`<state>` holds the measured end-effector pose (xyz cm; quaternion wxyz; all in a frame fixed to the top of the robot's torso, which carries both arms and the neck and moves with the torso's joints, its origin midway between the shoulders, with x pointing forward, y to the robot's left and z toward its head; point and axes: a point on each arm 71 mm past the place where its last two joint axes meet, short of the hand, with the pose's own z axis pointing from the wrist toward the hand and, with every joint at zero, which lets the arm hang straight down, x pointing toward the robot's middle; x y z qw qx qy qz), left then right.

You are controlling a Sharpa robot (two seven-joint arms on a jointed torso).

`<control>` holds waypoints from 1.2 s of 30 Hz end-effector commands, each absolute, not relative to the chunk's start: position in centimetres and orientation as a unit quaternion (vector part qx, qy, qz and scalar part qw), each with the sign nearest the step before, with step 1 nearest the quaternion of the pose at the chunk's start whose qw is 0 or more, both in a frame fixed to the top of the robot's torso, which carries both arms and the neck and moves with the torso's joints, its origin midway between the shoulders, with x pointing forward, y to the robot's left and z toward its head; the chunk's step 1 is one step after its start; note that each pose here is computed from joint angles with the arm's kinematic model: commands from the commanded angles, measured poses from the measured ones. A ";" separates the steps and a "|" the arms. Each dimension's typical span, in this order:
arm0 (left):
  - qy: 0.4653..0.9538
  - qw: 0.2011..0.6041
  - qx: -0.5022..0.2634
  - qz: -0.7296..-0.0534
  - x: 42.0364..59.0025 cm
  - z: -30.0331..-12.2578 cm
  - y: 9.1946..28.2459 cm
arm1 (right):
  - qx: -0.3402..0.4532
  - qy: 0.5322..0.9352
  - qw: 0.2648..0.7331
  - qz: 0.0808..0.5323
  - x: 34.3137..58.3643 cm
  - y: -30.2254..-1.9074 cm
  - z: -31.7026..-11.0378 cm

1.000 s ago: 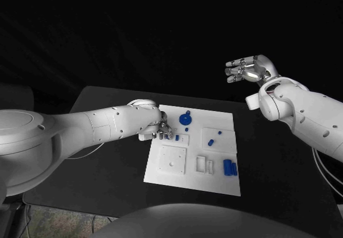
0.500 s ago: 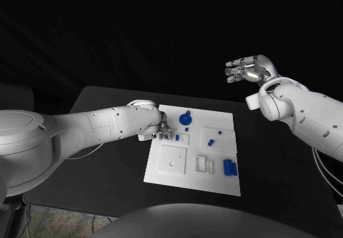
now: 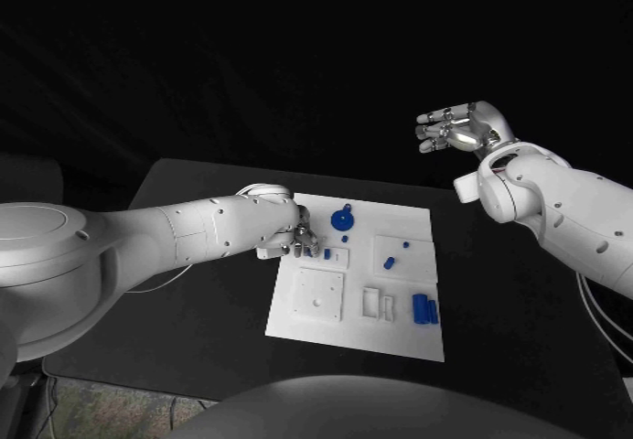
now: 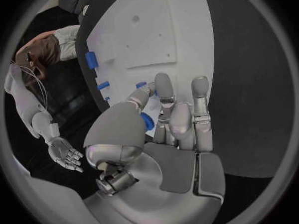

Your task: Assemble the parts on the task board

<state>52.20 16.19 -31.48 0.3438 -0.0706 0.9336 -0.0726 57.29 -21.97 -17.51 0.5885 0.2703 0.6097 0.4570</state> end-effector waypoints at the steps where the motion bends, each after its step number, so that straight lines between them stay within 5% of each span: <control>1: 0.937 0.338 -0.060 -0.068 51.8 -32.1 15.8 | 0.263 0.612 0.586 0.461 57.2 -21.8 -17.5; 36: 0.934 0.346 -0.060 -0.062 51.4 -32.7 15.8 | 0.264 0.613 0.585 0.460 57.2 -21.9 -17.7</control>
